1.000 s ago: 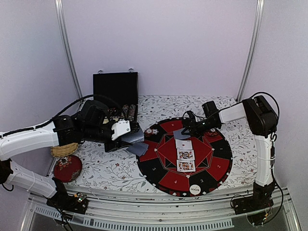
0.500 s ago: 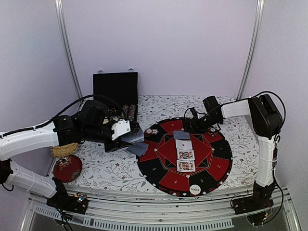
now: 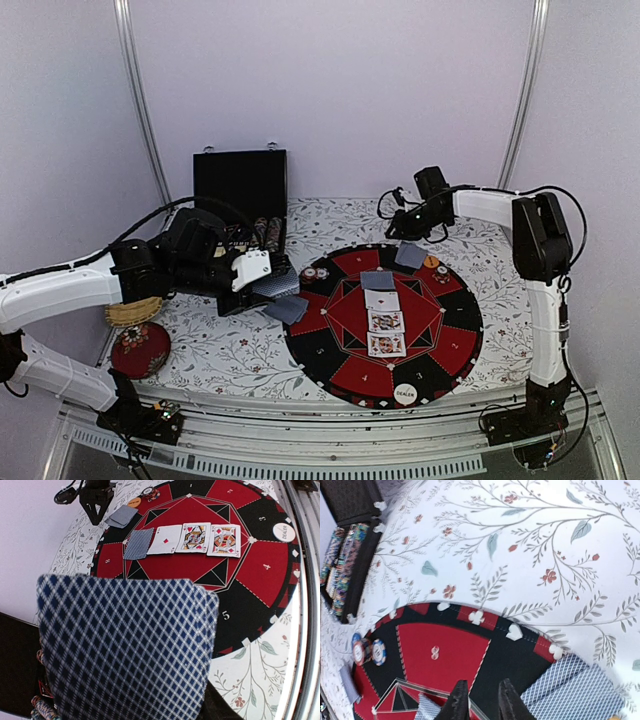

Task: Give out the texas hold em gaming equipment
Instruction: Adjust the poker card in the big blind area.

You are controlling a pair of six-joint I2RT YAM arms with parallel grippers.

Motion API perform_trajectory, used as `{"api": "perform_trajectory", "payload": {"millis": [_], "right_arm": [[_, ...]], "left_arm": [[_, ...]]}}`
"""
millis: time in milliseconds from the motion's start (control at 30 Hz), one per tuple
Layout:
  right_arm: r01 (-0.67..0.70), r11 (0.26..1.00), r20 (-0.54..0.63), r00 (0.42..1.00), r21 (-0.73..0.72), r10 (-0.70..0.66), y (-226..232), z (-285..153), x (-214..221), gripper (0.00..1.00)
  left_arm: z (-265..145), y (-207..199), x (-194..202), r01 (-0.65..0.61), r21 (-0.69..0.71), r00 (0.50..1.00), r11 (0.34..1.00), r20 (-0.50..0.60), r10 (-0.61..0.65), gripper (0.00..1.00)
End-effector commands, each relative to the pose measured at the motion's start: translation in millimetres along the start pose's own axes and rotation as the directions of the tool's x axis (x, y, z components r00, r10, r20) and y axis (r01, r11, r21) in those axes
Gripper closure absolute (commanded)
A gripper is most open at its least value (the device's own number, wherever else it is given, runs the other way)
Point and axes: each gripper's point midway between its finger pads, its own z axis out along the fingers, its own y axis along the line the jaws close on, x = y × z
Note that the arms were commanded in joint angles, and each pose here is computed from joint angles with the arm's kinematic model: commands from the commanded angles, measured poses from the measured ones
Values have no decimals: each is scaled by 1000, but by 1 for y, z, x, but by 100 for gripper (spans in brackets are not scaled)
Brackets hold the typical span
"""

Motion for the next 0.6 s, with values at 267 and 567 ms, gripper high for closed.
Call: {"api": "perform_trajectory", "payload": {"millis": [267, 567], "right_arm": [[48, 974, -200, 980, 222, -3, -63, 65, 54, 92], [122, 948, -226, 973, 296, -55, -74, 47, 60, 93]], "left_arm": [[4, -6, 1, -18, 8, 1000, 1000, 0, 18, 54], [4, -6, 0, -20, 11, 1000, 1000, 2, 20, 54]]}}
